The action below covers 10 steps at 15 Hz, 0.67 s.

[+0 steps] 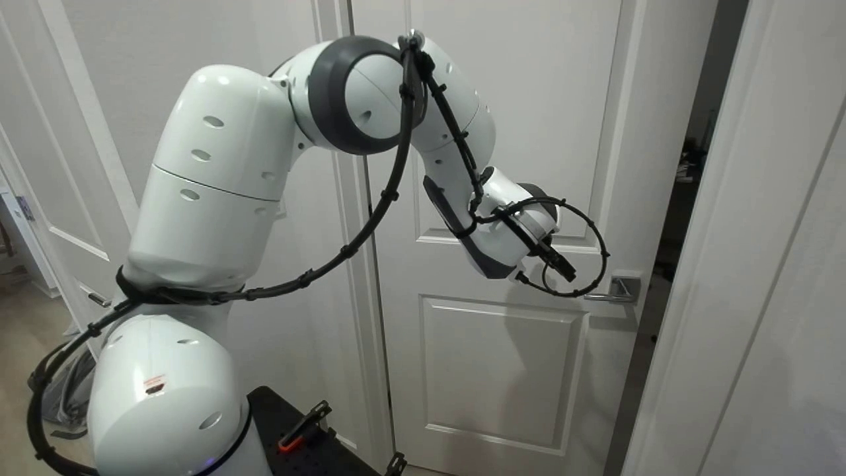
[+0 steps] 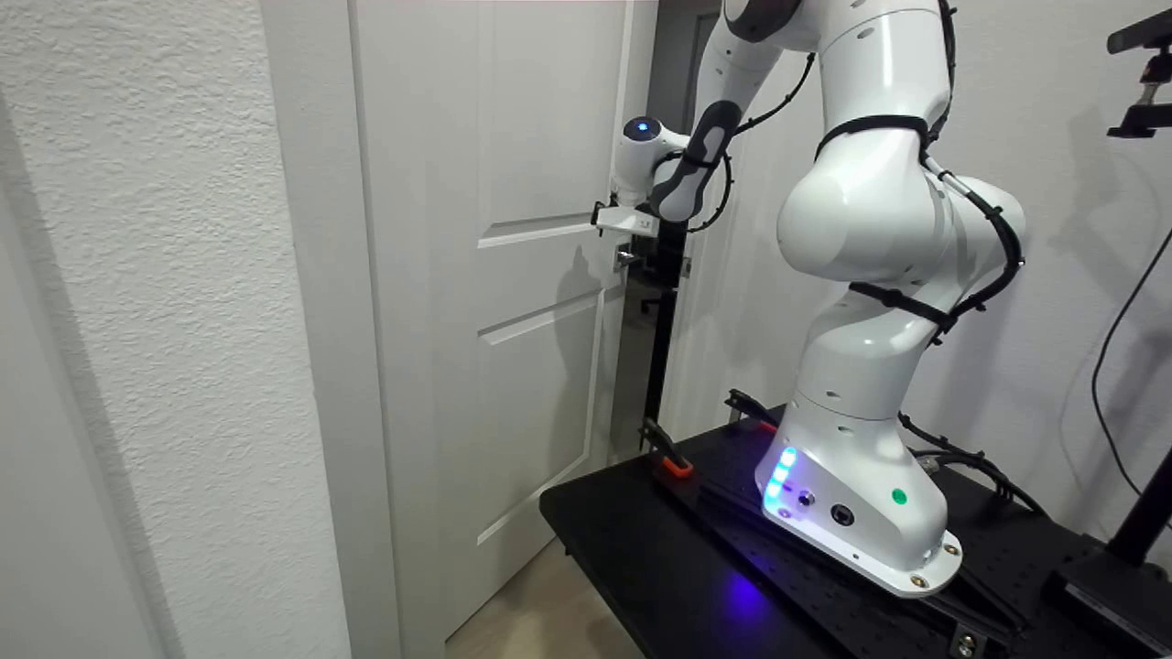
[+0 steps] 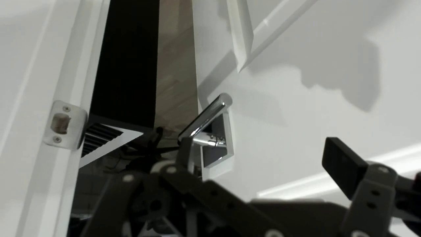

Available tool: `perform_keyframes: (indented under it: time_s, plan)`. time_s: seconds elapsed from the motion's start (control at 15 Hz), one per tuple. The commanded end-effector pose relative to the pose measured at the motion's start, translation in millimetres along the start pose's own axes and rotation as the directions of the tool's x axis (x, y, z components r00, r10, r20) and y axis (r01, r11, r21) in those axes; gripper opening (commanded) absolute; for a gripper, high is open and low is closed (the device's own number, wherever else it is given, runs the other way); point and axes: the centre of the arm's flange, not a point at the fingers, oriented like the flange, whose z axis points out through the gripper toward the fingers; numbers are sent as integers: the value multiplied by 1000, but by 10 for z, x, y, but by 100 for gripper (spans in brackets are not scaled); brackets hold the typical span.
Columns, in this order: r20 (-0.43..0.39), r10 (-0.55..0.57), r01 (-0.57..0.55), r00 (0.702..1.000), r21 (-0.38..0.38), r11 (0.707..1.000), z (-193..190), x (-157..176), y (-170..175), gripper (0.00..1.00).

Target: Close the door and turn off the light

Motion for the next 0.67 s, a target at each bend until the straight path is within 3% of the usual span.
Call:
perform_keyframes:
  time_s: [0.0,0.4,0.6]
  plan:
    - [-71,89,-93,993,-58,994,223,186,-38,100]
    - [-61,144,-151,988,-129,980,764,224,119,100]
    - [-73,171,-179,983,-123,976,1011,167,170,100]
